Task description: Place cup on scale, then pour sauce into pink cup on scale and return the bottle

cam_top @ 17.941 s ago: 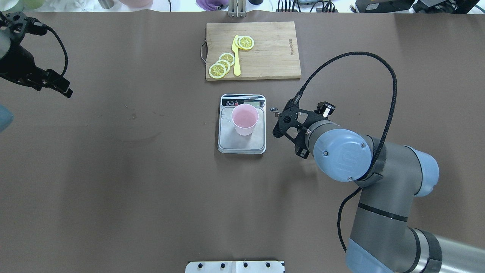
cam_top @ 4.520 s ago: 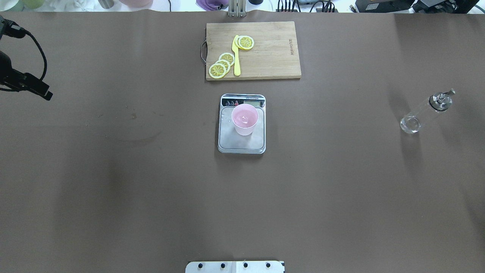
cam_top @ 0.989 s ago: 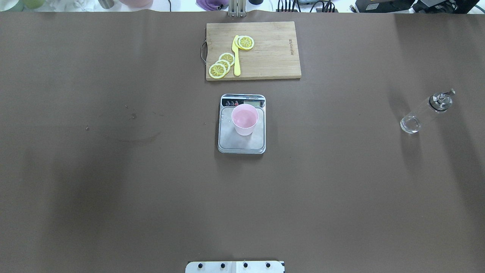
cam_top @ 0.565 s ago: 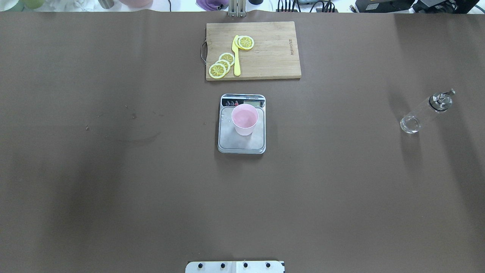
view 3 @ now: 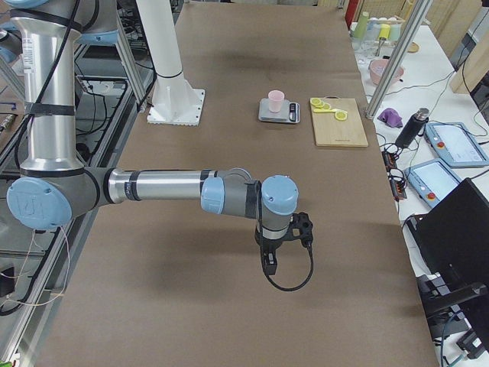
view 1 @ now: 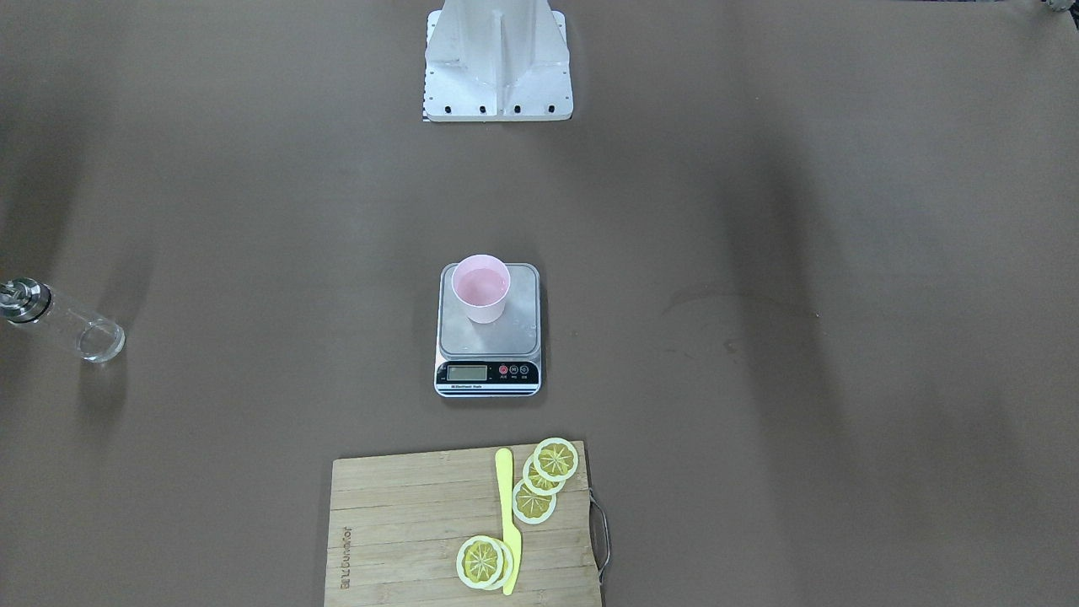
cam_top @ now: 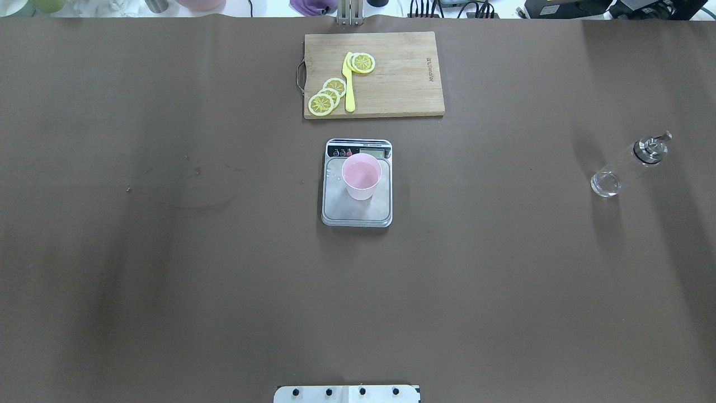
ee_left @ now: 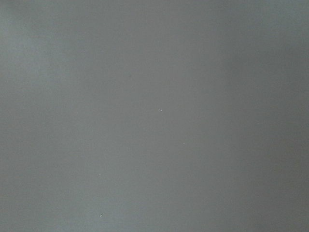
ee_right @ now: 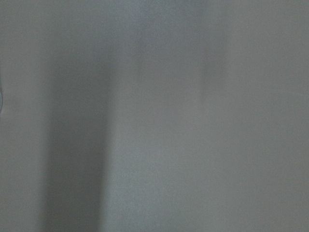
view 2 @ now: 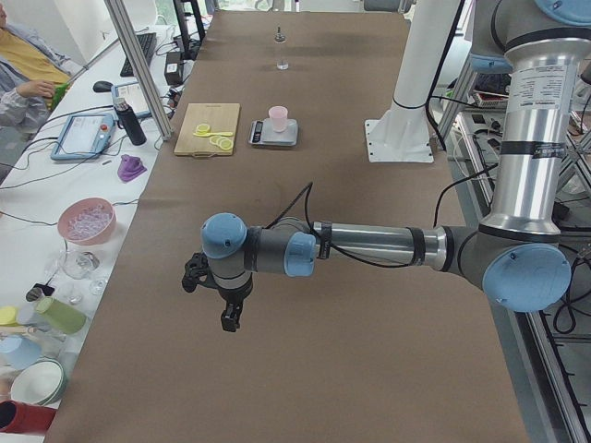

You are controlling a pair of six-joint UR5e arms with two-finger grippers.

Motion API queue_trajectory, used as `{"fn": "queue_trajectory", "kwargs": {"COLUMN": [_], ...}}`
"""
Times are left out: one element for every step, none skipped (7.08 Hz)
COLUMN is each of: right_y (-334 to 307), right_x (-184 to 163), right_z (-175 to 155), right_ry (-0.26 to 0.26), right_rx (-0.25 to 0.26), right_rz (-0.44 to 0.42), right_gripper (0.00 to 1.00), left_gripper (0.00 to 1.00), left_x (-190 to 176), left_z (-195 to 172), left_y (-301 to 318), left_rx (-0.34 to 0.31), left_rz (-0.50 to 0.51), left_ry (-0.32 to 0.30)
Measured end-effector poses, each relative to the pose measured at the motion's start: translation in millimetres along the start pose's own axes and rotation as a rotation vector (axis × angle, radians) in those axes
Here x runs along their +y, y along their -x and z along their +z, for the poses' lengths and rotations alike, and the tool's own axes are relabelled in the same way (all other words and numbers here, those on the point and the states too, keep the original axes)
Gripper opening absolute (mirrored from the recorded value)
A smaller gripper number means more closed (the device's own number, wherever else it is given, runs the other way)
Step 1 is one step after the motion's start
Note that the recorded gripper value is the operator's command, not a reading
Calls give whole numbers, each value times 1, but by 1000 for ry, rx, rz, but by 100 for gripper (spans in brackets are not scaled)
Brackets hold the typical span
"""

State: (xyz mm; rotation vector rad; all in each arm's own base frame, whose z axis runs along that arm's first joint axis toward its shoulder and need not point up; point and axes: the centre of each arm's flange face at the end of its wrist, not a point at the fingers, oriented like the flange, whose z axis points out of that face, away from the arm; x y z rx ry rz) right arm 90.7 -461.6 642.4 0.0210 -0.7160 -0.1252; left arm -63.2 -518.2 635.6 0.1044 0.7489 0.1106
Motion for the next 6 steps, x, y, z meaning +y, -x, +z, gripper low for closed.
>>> {"fn": "queue_trajectory", "kwargs": {"right_y": [1, 2, 4, 4, 6, 9], "right_x": [1, 4, 7, 9, 11, 13], "right_z": [0, 0, 1, 1, 1, 0], "right_ry": [0, 0, 0, 0, -3, -7], "right_rx": [-3, -9, -14, -21, -35, -46], "right_rz": [-1, -1, 0, 2, 1, 0], "right_gripper": [100, 100, 100, 100, 100, 100], "left_gripper": [99, 99, 99, 99, 99, 99], "left_x": [-1, -1, -2, -1, 1, 2], "left_z": [-1, -2, -2, -2, 0, 2], "left_y": [-1, -3, -4, -3, -2, -1], "left_rx": [2, 2, 0, 0, 1, 2], "left_rz": [1, 3, 5, 3, -1, -5], "left_ry": [-2, -3, -5, -3, 2, 6]}}
